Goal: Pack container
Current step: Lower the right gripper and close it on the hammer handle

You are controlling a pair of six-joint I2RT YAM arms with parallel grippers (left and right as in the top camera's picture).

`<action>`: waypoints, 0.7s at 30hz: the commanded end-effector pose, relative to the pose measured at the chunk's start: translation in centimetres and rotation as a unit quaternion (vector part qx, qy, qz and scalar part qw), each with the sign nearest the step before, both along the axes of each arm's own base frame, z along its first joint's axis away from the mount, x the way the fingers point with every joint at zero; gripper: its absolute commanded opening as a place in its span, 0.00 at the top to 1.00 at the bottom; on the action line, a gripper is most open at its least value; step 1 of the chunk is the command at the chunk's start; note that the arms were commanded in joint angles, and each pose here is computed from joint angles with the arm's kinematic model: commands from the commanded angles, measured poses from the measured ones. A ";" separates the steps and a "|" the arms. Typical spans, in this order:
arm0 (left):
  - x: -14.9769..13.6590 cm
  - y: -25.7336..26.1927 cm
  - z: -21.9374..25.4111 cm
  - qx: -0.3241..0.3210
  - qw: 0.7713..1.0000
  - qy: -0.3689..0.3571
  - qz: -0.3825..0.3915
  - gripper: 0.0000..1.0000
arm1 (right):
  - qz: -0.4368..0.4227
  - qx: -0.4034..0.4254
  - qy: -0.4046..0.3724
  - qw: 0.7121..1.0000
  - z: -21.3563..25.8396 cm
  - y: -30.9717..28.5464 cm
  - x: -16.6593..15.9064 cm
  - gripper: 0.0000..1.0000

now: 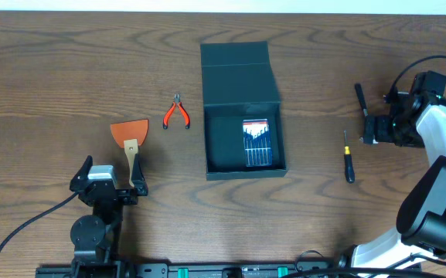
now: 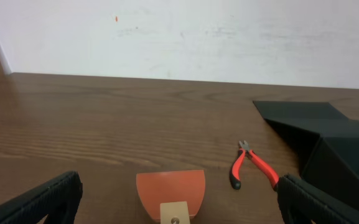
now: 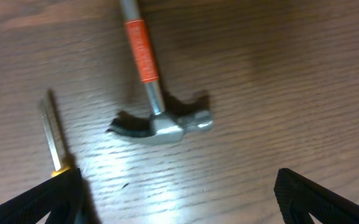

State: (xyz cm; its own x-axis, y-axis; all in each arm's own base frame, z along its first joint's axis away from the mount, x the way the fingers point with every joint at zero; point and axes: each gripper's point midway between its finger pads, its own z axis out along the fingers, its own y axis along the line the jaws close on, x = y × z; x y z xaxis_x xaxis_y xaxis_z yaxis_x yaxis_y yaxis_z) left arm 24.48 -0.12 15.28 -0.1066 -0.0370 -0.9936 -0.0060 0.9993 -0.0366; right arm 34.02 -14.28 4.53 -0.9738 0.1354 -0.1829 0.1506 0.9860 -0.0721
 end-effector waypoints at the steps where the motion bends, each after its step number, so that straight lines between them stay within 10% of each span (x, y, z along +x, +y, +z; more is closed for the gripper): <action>1: -0.1 0.2 -1.7 0.007 1.000 0.027 0.003 0.02 | -0.037 -0.004 0.006 0.999 -0.8 -0.7 -0.1 0.01; 21: -0.1 0.2 -1.7 0.007 1.000 0.027 0.003 0.01 | -0.007 0.011 0.011 1.000 1.9 0.2 1.3 0.01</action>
